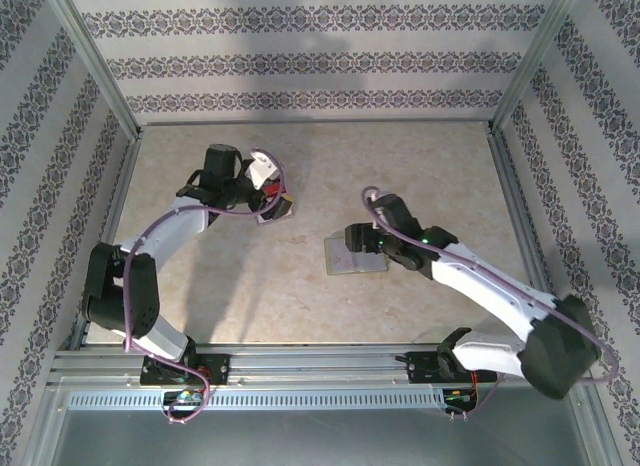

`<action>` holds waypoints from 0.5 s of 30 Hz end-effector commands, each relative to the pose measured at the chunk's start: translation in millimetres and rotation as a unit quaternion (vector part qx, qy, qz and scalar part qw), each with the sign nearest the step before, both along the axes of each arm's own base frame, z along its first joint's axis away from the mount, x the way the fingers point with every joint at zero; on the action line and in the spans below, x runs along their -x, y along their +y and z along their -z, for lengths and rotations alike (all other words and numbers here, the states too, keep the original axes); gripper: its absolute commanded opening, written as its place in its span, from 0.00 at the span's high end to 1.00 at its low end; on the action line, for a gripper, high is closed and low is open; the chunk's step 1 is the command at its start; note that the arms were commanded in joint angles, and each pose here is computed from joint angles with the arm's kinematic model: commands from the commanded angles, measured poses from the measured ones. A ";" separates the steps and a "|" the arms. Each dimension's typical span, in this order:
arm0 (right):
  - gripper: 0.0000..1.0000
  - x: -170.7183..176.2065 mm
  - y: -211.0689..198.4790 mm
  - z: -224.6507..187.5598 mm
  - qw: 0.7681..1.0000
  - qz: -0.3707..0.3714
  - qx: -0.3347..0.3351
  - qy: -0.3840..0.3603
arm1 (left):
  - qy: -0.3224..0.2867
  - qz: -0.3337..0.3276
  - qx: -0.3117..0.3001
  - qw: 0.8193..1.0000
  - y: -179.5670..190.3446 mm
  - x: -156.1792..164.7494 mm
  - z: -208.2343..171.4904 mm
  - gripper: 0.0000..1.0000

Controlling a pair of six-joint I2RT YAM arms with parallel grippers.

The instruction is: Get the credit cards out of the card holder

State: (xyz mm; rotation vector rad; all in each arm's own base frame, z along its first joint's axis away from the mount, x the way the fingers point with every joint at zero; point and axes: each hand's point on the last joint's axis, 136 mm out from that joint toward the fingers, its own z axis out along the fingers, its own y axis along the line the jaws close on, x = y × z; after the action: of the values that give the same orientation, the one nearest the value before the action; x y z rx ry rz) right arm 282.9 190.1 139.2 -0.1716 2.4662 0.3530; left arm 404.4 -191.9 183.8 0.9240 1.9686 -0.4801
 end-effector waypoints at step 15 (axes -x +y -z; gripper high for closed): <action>0.24 8.4 43.6 86.3 0.980 -0.045 0.153 0.122 | 0.068 -0.385 0.144 0.909 57.1 42.9 29.4 0.00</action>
State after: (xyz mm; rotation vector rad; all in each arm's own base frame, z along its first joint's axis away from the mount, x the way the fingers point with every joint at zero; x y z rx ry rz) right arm 274.6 233.0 57.2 -0.3878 2.7301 0.0796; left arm 357.5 -147.6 143.2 0.1223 2.1935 -0.3393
